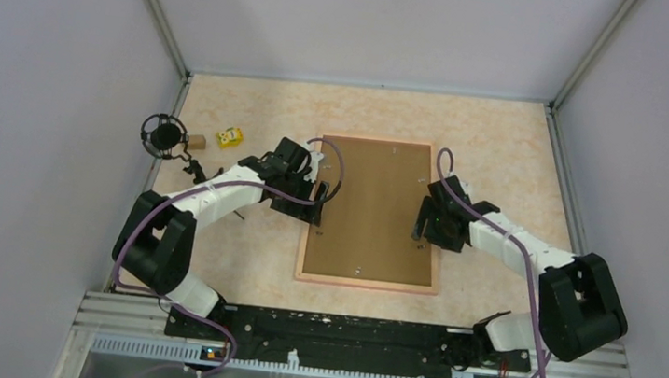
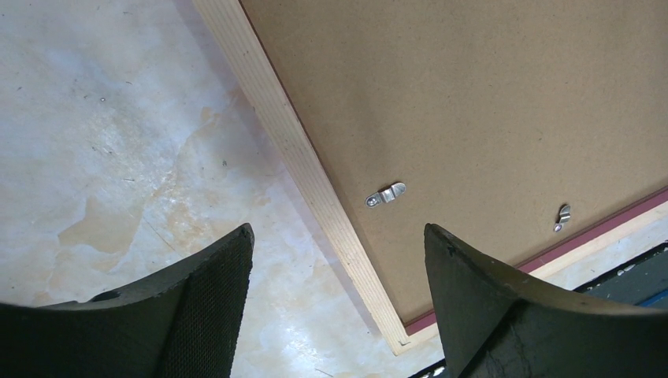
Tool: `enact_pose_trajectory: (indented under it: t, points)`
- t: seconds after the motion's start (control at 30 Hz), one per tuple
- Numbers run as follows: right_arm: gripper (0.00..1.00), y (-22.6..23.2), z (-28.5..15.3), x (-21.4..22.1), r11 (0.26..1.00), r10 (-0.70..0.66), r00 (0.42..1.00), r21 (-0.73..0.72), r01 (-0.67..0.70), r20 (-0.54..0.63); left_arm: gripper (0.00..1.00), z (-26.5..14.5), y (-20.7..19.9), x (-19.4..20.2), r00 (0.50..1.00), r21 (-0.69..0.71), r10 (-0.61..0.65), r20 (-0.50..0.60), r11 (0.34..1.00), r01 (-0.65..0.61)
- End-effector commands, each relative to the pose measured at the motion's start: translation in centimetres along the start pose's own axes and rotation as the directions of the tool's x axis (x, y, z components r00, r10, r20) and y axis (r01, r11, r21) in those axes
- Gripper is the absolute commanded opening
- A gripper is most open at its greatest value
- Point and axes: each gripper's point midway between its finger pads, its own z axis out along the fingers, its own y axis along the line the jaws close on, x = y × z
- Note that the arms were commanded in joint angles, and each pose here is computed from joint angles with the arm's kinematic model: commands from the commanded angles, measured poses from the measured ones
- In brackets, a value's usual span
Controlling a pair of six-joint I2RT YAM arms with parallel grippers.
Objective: Put the photo into the frame
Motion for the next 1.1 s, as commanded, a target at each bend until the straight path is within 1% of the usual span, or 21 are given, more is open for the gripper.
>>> enact_pose_trajectory:
  t: [0.0,0.07,0.13,0.4,0.5,0.7,0.8,1.03,1.07]
  points:
    - [0.68,-0.3,0.1,-0.8,0.999,0.015,0.999,0.044,-0.016,0.031,0.83,-1.2,-0.6,-1.8,0.997,0.014,0.037,0.060,0.999,-0.038]
    - [0.62,-0.1,0.2,-0.4,0.999,0.009,1.000,0.038,-0.010,0.018,0.84,-1.2,-0.7,-1.9,0.997,0.015,0.036,0.063,0.999,-0.037]
    - [0.57,0.1,0.1,0.0,0.999,0.000,1.000,0.038,0.000,0.002,0.84,-1.2,-0.7,-1.8,0.998,0.017,0.036,0.061,0.999,-0.037]
    - [0.56,-0.6,0.7,1.7,0.996,-0.052,0.998,0.070,0.055,-0.041,0.84,-1.7,-1.2,-2.2,0.996,0.037,0.042,0.080,0.998,-0.045]
    - [0.52,-1.1,0.7,1.7,0.992,-0.068,0.997,0.102,0.073,-0.044,0.84,-1.6,-1.2,-2.1,0.996,0.042,0.041,0.078,0.998,-0.045]
    - [0.51,-1.4,0.8,1.4,0.990,-0.073,0.997,0.122,0.077,-0.038,0.84,-1.8,-1.4,-2.2,0.995,0.052,0.045,0.089,0.997,-0.050]
    - [0.44,-1.0,0.5,1.8,0.989,-0.090,0.994,0.111,0.097,-0.066,0.84,-1.8,-1.4,-2.2,0.995,0.047,0.047,0.091,0.998,-0.052]
    - [0.32,-1.3,0.3,2.5,0.985,-0.142,0.987,0.092,0.149,-0.077,0.84,-2.0,-1.5,-2.3,0.994,0.053,0.050,0.096,0.997,-0.055]
    - [0.29,-1.5,0.3,2.5,0.982,-0.151,0.985,0.100,0.158,-0.079,0.84,-2.0,-1.5,-2.4,0.994,0.053,0.050,0.098,0.997,-0.055]
